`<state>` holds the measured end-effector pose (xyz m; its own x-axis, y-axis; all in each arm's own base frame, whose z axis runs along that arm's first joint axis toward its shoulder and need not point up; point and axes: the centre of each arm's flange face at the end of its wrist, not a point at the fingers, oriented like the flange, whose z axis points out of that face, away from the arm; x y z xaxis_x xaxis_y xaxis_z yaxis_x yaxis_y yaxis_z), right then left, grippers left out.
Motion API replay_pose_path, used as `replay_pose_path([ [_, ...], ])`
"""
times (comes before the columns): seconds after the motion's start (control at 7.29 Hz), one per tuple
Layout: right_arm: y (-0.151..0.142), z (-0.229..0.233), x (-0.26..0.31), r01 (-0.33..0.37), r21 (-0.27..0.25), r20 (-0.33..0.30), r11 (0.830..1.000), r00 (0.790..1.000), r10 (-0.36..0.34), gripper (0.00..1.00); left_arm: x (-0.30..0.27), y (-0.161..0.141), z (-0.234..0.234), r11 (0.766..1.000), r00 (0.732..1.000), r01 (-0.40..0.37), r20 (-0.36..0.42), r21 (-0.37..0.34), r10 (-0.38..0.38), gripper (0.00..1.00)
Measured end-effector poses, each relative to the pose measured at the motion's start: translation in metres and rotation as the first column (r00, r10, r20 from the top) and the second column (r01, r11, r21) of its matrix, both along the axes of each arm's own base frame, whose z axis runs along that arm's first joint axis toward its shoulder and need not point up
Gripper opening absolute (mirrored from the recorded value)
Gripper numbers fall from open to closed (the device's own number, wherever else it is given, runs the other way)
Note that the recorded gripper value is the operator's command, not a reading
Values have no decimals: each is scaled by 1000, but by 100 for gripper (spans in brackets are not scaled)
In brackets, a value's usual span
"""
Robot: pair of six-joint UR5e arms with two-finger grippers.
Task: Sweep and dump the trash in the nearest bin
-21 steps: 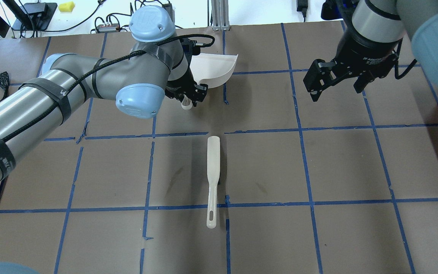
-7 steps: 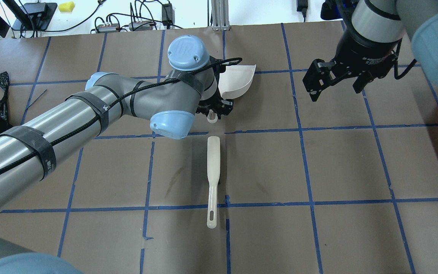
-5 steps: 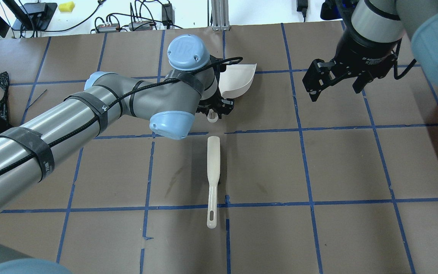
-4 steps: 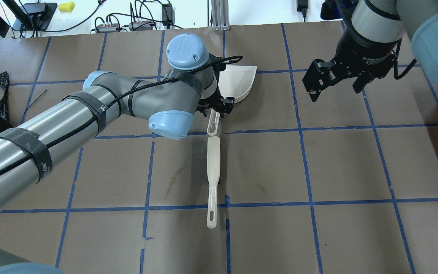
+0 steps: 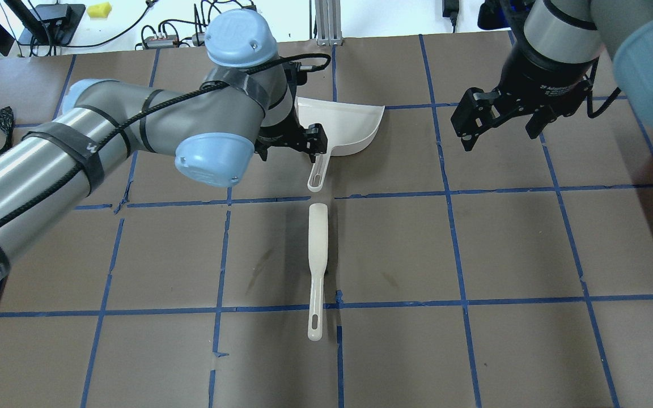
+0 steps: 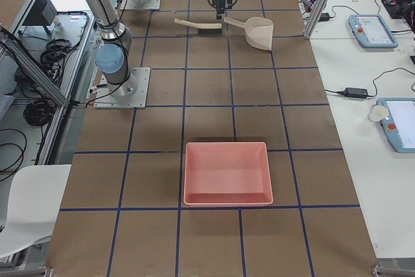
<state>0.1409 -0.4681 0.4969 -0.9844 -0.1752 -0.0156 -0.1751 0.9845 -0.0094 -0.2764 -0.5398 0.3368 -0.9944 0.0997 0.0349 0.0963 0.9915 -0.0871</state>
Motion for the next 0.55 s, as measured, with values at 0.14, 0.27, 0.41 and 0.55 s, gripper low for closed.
replay_pose_path([
  [0.14, 0, 0, 0, 0, 0, 0, 1000, 1000, 0, 100, 16, 11, 26, 1000, 1000, -21, 7, 21, 21, 100],
  [0.27, 0, 0, 0, 0, 0, 1, 1000, 1000, 0, 100, 25, 23, 52, 999, 999, -32, 14, 38, 31, 100],
  [0.41, 0, 0, 0, 0, 0, 1, 1000, 1000, 0, 100, 31, 35, 80, 998, 999, -37, 23, 59, 36, 100],
  [0.55, 0, 0, 0, 0, 0, 1, 1000, 1000, 0, 100, 40, 40, 107, 995, 998, -49, 46, 84, 45, 100],
])
